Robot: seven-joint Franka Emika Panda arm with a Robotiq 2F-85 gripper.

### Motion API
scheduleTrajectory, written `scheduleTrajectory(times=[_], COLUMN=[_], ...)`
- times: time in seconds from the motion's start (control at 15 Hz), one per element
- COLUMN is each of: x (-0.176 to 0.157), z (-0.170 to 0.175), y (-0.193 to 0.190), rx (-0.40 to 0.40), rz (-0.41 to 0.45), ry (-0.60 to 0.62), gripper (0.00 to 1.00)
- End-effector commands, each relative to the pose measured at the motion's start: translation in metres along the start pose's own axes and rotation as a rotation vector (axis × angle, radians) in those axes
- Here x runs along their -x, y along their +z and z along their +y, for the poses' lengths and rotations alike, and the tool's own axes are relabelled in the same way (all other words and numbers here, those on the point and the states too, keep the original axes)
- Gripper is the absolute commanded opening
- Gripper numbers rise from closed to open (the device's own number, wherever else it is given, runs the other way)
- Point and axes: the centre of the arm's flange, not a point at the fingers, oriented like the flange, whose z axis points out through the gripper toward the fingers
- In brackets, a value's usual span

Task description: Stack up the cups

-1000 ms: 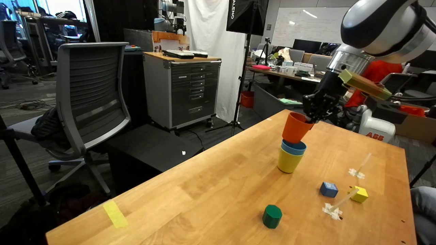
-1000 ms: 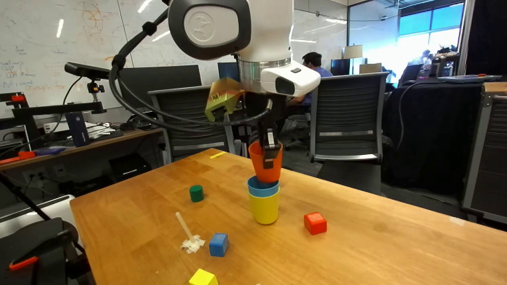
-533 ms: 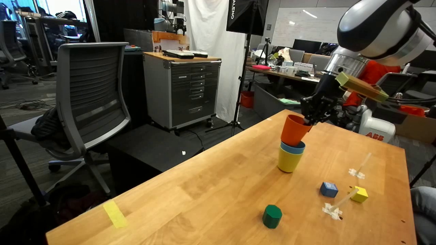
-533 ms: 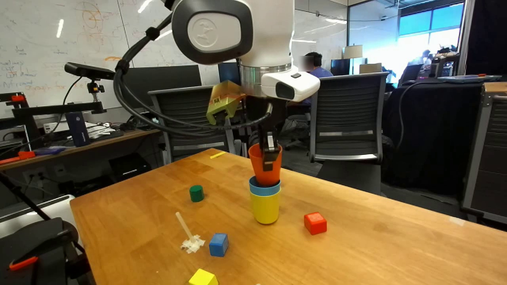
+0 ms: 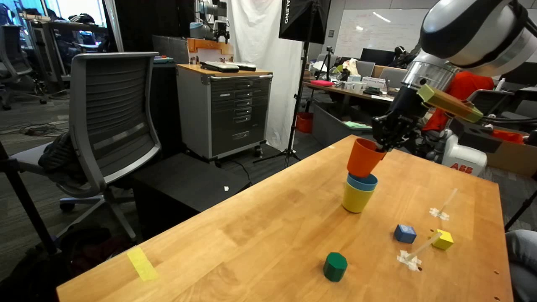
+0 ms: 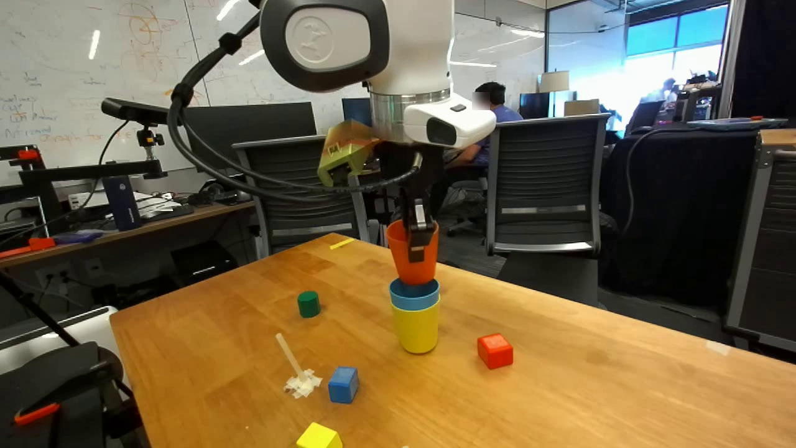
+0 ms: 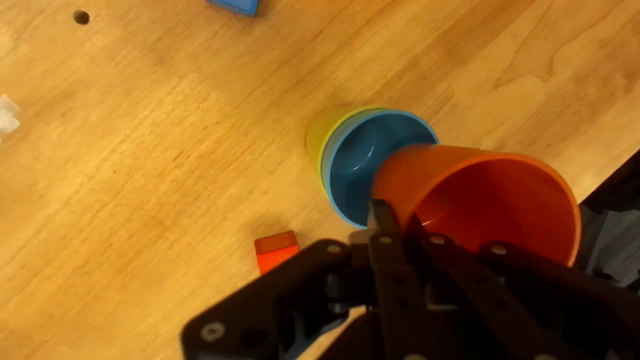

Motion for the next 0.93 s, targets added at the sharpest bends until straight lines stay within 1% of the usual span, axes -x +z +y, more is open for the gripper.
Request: scheduleTrajectory(times=[0.0,0.2,0.47,0.87], x=[0.015,0.018,0.014,0.012], z=[0.012,0.023,0.033,0.034], y=[-0.011,-0.009,-0.002,0.008], rx=[0.014,0.019,0.015,0.002], rz=[0.003,-0.008,-0.003,0.004], ry=[-0.008,0.003,0.018,0.021], gripper=[0.01,0.01,0.01,0.01])
